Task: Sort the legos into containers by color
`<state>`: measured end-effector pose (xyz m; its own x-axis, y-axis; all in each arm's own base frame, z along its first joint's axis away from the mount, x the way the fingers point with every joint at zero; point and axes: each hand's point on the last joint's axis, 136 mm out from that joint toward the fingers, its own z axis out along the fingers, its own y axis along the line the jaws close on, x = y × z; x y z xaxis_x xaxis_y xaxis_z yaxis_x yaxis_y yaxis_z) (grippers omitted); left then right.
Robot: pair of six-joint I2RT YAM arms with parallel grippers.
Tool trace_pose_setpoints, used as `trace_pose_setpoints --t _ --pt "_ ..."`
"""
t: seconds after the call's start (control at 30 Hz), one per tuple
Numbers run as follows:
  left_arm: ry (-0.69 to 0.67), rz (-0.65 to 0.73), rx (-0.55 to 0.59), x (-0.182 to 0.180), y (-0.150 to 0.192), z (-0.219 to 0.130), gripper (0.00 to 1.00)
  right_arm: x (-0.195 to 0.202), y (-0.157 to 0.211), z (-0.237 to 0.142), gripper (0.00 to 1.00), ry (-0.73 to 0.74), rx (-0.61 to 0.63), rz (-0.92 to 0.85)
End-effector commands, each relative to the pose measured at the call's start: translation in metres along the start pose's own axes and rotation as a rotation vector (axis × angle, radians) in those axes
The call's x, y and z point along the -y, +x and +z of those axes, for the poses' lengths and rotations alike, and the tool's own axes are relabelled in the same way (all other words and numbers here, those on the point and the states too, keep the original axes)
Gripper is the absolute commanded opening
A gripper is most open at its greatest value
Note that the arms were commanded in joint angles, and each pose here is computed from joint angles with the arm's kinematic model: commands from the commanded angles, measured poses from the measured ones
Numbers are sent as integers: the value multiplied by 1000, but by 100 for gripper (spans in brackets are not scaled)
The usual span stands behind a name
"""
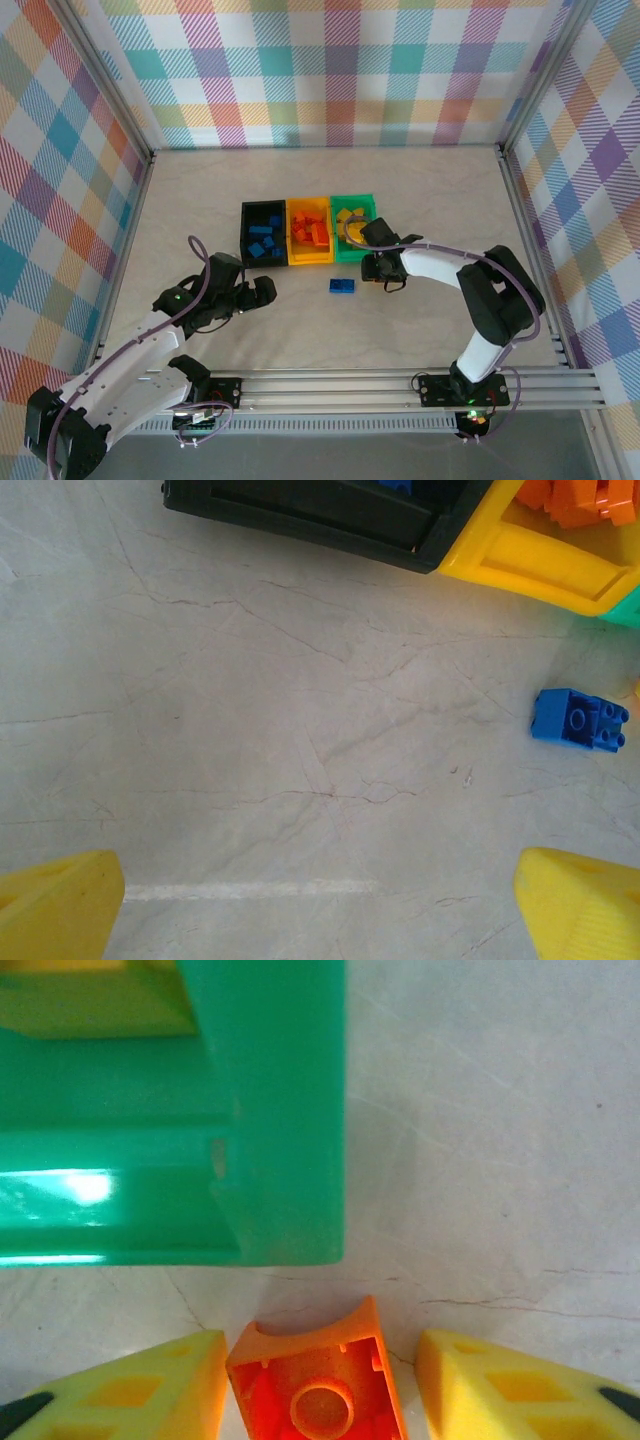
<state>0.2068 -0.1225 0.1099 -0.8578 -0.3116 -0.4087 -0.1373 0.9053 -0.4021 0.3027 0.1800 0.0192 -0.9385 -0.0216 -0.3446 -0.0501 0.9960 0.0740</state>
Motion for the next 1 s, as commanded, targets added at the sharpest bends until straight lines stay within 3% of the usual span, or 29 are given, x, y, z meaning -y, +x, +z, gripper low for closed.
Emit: trace_pose_setpoints --t 0.0,0.23,0.47,0.7,0.97 --pt "7 -16 -9 0 0 2 100 -3 -6 3 45 -10 8 -13" --pt "5 -13 -10 2 -2 2 100 -12 1 -20 33 -92 29 -42" --pt "-2 -17 -13 -1 -1 3 100 -87 -9 -95 33 -298 127 -213" --pt "32 -20 -32 5 3 7 100 -157 -70 -102 35 -382 192 -244" --pt "45 -11 -58 7 7 7 100 -175 -154 -65 35 -279 239 -165"
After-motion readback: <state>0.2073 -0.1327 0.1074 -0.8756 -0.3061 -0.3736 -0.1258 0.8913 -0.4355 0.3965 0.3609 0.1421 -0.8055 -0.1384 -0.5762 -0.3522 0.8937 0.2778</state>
